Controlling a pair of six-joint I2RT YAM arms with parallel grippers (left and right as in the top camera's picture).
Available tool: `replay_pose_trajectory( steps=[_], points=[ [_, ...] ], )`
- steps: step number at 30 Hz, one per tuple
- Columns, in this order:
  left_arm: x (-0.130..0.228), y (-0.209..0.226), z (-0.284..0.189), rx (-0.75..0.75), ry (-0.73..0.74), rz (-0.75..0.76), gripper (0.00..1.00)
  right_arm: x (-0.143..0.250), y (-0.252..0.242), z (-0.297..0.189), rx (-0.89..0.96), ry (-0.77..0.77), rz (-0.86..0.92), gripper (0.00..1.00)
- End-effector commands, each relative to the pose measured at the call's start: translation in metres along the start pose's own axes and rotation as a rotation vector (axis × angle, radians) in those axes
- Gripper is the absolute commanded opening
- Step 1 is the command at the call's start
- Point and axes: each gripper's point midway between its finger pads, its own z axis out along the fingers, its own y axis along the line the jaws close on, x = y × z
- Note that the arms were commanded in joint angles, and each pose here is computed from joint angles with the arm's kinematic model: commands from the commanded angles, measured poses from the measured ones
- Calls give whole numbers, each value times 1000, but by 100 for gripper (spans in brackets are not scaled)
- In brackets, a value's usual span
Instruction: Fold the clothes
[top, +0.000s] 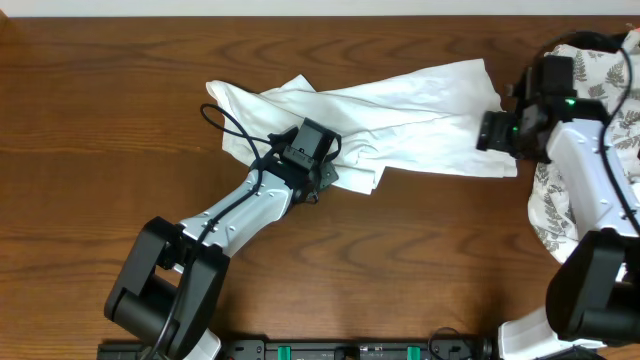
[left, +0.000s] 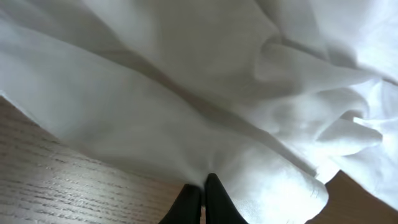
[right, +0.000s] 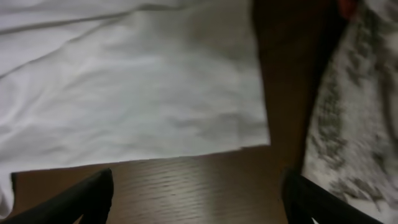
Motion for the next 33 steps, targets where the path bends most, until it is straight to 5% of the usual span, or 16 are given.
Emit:
replay_pose_trajectory(
  steps=[1,12,33],
  points=[
    [-6,2,-3,-12,-25,40,6,1,-16,5,13,13,47,82],
    [-11,-6,-19,19,-47,95,6,-7,-14,48,-19,31,-5,64],
    [-13,-9,-31,35,-59,149,7,-29,-10,114,-75,-27,-58,59]
  ],
)
